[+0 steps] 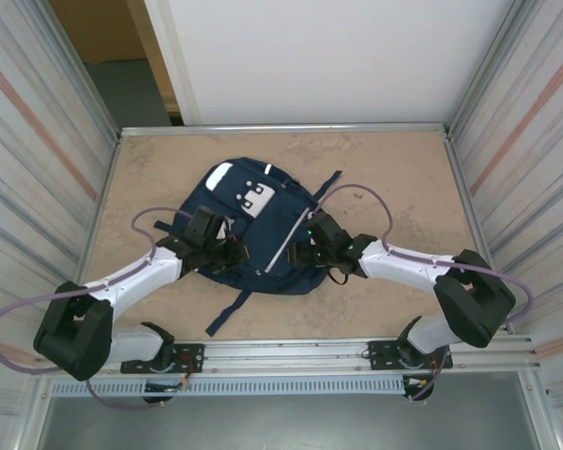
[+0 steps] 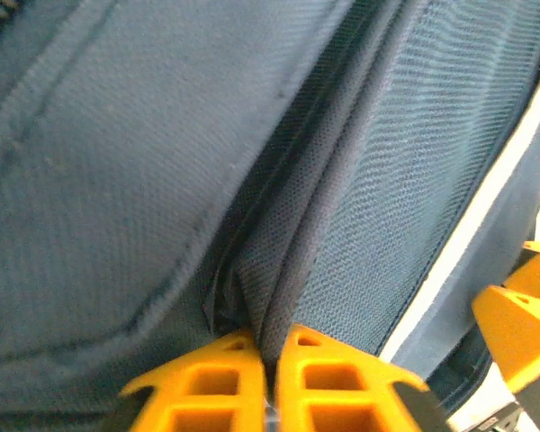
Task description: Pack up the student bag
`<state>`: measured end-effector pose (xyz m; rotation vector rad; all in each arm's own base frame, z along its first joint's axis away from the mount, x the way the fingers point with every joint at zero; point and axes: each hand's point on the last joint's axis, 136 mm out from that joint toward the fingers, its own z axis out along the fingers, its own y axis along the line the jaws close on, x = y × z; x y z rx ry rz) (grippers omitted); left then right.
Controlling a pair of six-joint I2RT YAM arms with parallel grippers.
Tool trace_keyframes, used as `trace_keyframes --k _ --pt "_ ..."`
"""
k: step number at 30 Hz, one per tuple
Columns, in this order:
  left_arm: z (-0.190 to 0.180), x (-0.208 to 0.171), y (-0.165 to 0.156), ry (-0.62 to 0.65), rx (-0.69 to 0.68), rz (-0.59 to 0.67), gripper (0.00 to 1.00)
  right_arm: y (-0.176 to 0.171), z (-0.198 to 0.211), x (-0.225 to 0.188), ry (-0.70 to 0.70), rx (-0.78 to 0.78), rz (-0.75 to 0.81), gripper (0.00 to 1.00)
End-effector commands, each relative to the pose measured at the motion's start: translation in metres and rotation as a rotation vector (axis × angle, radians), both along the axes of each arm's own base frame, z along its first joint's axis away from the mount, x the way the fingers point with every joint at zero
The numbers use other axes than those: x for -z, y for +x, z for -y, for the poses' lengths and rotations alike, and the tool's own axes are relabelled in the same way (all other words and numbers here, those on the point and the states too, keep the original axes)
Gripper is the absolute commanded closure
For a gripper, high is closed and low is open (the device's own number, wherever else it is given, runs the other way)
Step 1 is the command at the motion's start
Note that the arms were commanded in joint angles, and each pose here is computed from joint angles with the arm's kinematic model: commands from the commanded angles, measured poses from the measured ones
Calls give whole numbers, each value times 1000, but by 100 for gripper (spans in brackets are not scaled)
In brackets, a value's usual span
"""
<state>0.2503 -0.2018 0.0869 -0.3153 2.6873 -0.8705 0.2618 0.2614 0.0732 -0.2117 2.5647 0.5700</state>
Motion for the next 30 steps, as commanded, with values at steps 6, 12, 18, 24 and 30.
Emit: trace_keyframes --k 6,12,18,24,30 --pt "15 -42 8 -168 -77 60 100 51 4 -25 98 2 1 40" --pt "15 -51 9 -254 -263 9 100 47 45 -67 -8 114 21 36" --pt "18 -64 12 -299 -364 -28 100 -27 68 -75 42 433 -206 44" --pt "30 -75 16 -371 -369 -45 100 -76 -8 -80 291 448 -217 51" --pt "37 -77 15 -395 -353 -73 100 -77 -60 -78 251 453 -159 50"
